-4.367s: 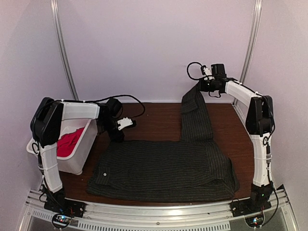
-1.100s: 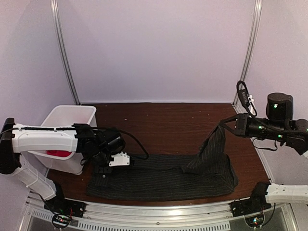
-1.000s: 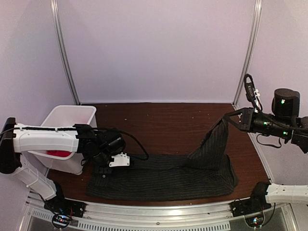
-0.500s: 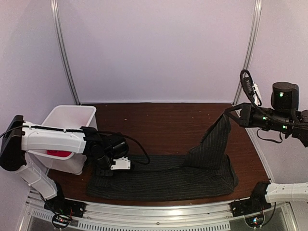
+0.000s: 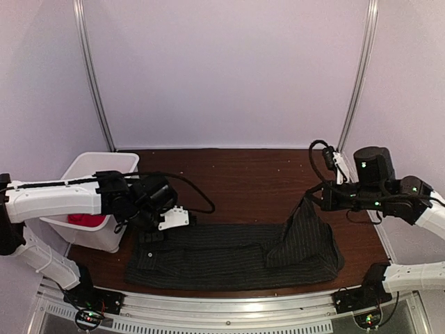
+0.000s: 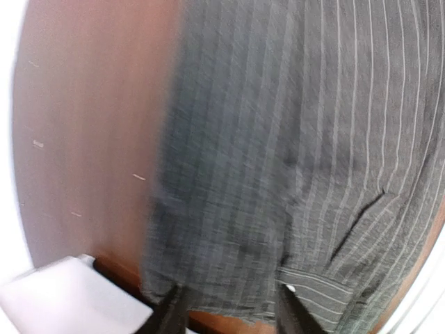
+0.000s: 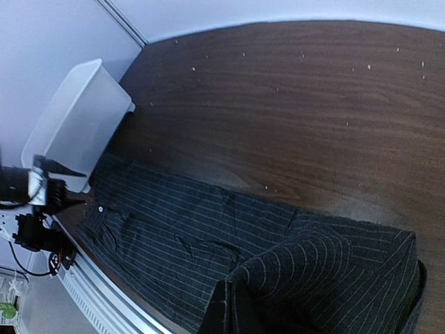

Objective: Fold and stack the mixed laundry pile
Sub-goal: Fold the 1/3-folded shirt at the center of the board.

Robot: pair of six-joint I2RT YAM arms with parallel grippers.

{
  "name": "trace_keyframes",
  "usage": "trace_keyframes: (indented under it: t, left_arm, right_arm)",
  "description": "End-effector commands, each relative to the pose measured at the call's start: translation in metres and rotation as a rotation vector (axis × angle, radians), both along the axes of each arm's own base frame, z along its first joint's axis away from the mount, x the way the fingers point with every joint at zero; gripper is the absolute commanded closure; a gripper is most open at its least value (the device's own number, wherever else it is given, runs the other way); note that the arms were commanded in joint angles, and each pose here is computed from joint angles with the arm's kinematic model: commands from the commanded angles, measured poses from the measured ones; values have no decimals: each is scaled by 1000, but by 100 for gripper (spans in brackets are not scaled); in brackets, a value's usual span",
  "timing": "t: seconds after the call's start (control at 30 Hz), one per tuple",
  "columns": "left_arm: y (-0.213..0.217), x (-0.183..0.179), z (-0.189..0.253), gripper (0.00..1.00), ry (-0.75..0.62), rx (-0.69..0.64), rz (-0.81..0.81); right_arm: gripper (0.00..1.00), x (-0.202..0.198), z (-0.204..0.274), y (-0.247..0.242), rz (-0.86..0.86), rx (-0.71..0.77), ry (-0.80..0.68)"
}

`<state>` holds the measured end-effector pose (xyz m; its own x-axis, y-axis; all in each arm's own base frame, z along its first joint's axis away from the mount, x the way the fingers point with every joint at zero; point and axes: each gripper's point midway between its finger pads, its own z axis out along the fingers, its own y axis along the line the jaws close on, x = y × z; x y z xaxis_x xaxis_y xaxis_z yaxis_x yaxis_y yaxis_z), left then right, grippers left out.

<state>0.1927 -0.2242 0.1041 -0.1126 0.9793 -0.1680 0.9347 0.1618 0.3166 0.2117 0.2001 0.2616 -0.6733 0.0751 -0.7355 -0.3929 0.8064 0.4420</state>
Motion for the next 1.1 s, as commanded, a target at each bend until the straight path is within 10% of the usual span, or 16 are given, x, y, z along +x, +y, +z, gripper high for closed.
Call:
trace_keyframes:
  t: [0.0, 0.2, 0.5, 1.07]
  left_arm:
    - [-22, 27, 53, 50, -149, -190, 80]
    - [-35, 58, 52, 50, -190, -246, 222]
    - [-117, 48, 131, 38, -105, -966, 152]
    - [-194, -23, 124, 22, -52, -1274, -59]
  right_arm:
    - [100, 2, -40, 24, 37, 63, 86]
    - [100, 9, -95, 41, 66, 22, 172]
    - [100, 4, -55, 103, 352, 213, 108]
    - [100, -19, 21, 124, 543, 363, -91]
